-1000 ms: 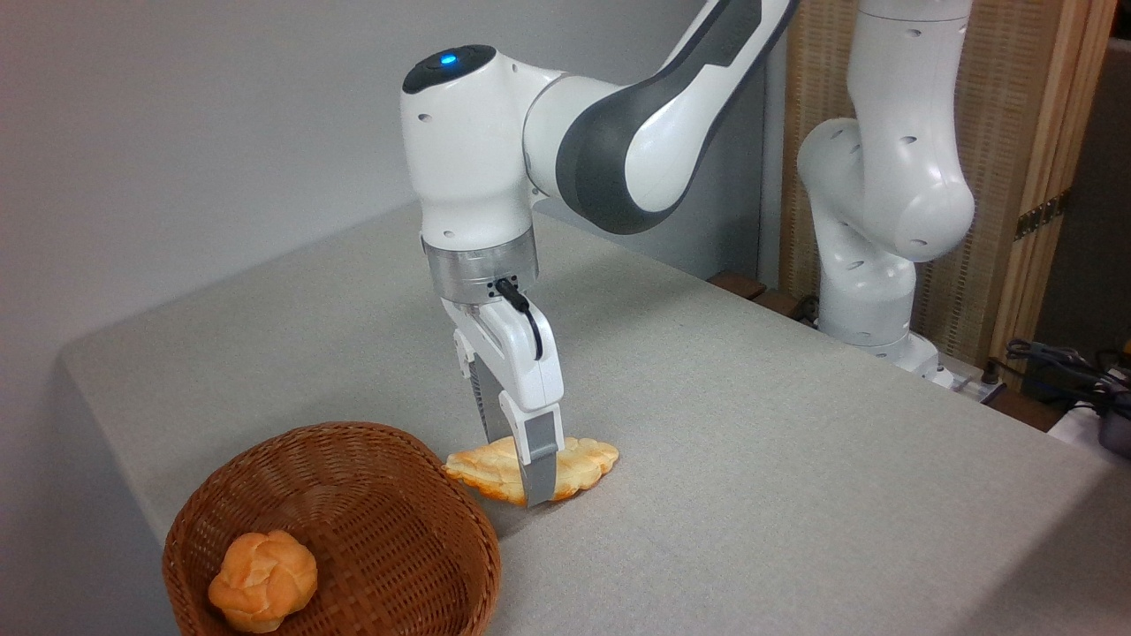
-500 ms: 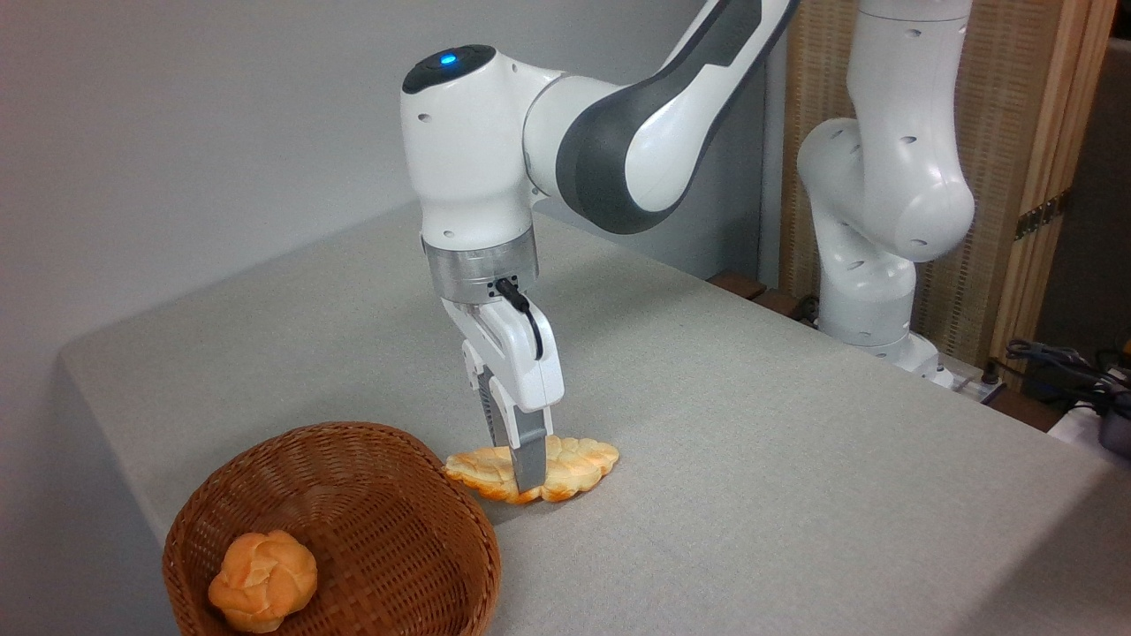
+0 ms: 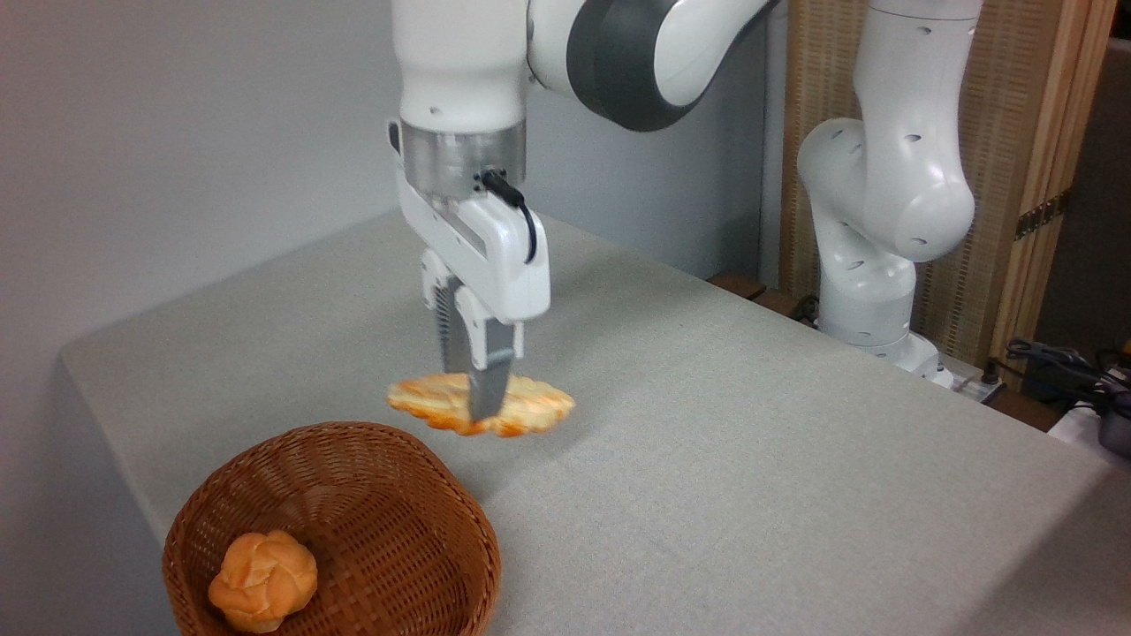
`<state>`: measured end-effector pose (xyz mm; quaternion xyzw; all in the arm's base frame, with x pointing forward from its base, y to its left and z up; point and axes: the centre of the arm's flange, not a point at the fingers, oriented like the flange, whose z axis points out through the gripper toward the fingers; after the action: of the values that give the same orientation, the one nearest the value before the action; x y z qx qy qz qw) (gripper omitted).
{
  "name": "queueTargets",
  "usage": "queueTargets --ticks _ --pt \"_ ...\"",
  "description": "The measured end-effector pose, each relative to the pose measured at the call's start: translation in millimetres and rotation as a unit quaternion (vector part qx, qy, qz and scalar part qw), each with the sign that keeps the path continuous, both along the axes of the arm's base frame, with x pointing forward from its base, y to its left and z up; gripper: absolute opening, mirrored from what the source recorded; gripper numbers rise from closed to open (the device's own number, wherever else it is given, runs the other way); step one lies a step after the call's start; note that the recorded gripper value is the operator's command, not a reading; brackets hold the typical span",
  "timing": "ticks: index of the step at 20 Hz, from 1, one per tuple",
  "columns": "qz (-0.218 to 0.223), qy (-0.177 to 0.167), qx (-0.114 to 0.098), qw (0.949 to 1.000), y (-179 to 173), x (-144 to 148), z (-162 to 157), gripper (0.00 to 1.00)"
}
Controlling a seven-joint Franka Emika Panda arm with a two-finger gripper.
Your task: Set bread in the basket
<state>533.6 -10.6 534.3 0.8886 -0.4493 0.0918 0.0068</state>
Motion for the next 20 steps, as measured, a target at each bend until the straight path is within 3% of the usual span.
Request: queueTargets --ticks 1,2,5,7,11,20 --pt "0.004 -0.016 -0.008 0.9998 -1.6 4.5 6.2 0.62" --pt "0.007 -0.038 -0.014 0.9992 -4.0 10.7 11.1 0.99" --pt "0.011 -0.098 -0.015 0.9950 -11.9 29.1 12.5 1.00" --pt "0.018 -0.119 -0.022 0.9925 -15.0 37.3 9.4 1.00" --pt "0.029 -0.129 -0.036 0.9906 -17.7 44.8 2.4 1.00" --pt "0.030 -0.131 -0.038 0.9903 -17.7 45.6 4.2 1.00"
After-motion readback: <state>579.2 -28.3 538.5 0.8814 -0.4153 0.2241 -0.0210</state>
